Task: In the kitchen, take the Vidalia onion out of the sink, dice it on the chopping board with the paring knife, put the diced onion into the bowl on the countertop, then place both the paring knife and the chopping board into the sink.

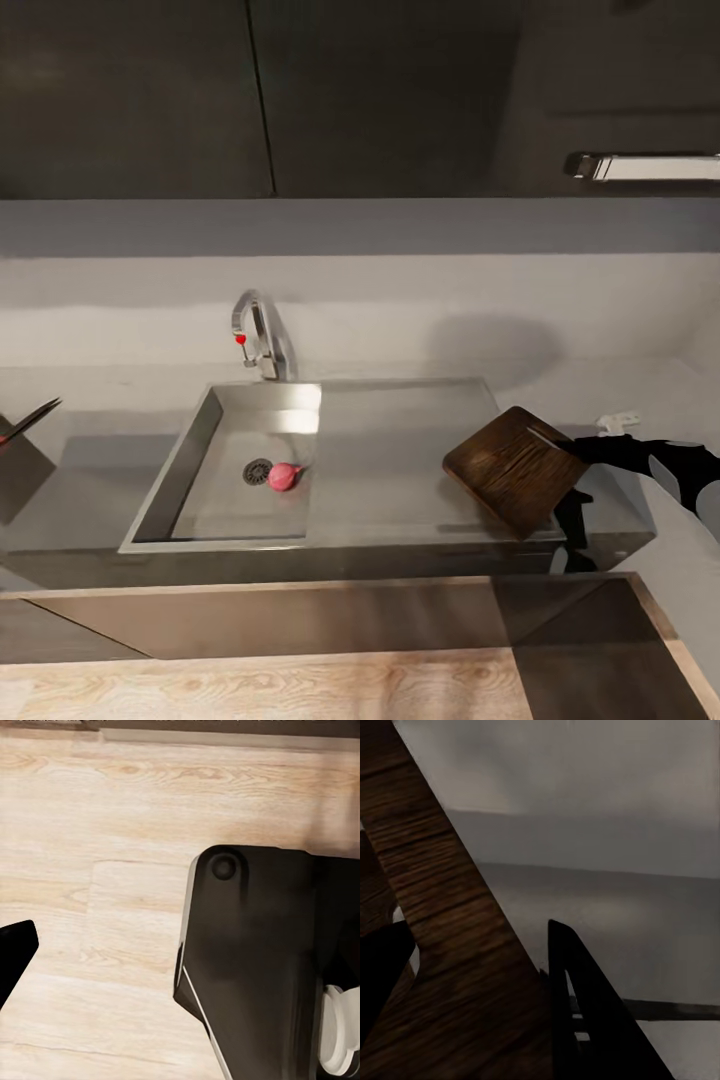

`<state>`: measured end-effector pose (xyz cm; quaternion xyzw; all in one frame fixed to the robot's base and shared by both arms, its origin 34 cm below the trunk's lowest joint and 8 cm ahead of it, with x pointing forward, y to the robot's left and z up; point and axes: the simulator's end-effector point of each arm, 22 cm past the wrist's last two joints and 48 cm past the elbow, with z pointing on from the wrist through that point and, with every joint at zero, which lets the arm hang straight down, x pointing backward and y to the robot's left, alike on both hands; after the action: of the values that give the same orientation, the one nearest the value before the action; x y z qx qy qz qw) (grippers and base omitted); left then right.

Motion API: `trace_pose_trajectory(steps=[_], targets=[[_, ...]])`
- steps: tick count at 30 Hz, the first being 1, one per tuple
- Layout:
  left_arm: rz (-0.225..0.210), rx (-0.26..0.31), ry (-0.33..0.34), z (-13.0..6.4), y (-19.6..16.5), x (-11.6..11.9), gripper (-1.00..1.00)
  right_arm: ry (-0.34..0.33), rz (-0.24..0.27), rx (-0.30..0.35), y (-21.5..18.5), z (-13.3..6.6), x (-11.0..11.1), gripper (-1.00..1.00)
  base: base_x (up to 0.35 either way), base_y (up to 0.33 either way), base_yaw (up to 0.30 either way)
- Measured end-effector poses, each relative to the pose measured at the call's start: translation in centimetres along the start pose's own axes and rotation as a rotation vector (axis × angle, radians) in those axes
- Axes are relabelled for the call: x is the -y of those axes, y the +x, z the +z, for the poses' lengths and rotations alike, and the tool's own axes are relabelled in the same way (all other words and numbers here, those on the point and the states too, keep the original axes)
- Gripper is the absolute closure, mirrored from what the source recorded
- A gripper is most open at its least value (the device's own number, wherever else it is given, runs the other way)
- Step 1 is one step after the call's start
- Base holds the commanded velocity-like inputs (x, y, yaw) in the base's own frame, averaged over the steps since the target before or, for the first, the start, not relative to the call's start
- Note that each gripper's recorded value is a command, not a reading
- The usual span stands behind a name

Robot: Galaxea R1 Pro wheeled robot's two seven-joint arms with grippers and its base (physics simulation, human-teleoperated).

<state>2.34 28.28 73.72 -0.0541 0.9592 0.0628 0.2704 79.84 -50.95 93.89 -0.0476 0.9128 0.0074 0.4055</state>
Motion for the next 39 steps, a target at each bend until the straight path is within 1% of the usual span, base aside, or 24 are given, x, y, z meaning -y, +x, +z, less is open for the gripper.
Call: trace_pose_trajectory(steps=[23,39], targets=[[-0.001,0.001,-0.001,0.02,-0.01,-0.03,-1.0,-0.001,-0.002,0.0,-0.03,0.01,-0.1,1.0,-0.001,0.006,0.0],[0.0,0.004,-0.002,0.09,-0.05,-0.1,-1.0,-0.012,-0.007,0.001,-0.18,-0.21,-0.27,1.0,0.0,0.289,0.0]])
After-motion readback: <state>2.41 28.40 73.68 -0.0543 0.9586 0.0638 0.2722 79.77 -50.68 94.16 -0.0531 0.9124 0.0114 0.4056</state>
